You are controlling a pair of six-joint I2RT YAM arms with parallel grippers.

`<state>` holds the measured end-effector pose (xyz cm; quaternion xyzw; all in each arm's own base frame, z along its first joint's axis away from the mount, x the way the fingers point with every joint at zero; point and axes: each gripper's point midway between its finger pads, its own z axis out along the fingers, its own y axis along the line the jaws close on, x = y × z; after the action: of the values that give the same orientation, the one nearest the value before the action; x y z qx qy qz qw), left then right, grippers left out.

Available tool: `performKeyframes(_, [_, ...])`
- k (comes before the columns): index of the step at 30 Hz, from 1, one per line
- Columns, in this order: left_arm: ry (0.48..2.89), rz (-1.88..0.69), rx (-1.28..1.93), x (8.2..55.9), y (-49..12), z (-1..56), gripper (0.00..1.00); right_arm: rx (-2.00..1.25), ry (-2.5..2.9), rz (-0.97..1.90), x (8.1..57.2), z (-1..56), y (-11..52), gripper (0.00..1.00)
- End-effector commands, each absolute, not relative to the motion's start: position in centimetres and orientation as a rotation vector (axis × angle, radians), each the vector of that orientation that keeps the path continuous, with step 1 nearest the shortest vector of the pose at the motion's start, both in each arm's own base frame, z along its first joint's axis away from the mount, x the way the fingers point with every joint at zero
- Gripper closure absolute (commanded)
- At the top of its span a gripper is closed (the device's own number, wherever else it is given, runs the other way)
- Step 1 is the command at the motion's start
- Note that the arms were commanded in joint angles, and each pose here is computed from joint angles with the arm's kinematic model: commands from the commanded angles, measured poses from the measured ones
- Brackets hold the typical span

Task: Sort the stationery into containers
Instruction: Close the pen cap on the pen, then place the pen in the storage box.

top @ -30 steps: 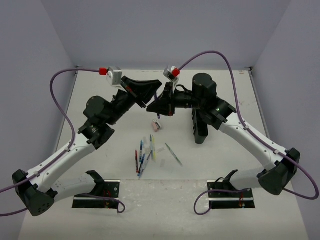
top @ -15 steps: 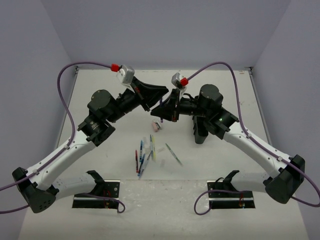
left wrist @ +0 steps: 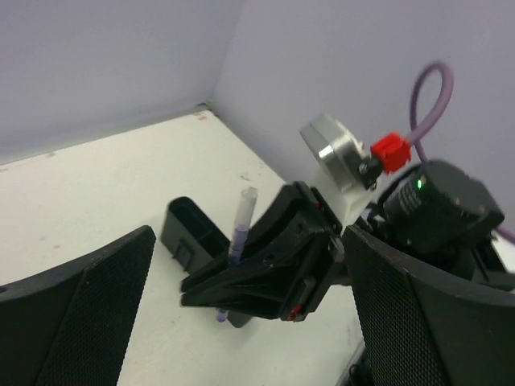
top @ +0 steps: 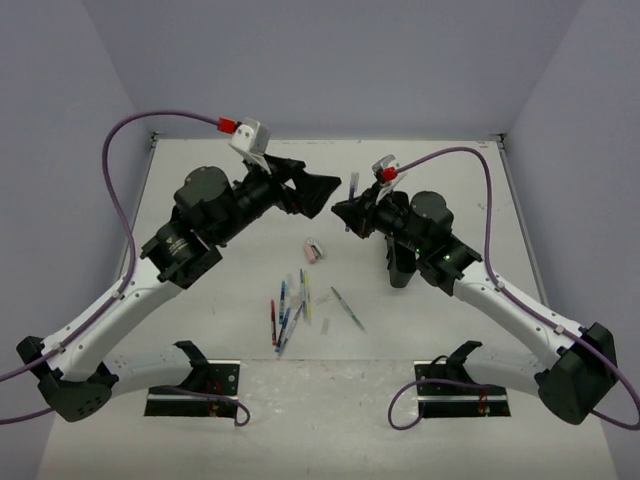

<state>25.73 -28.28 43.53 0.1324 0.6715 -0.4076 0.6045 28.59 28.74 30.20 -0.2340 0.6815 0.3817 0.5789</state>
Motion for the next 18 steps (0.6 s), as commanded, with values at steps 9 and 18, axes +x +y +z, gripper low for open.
performKeyframes(9, [1.594, -0.630, 0.155, 24.9, -19.7, 42.3, 0.00, -0.019, 1.752, 0.342, 41.0, 24.3, 14.2, 1.00])
performKeyframes(18, [1.694, -0.586, 0.217, 23.8, -19.0, 37.6, 0.00, 0.036, 1.834, 0.274, 45.8, 20.8, 12.9, 0.99])
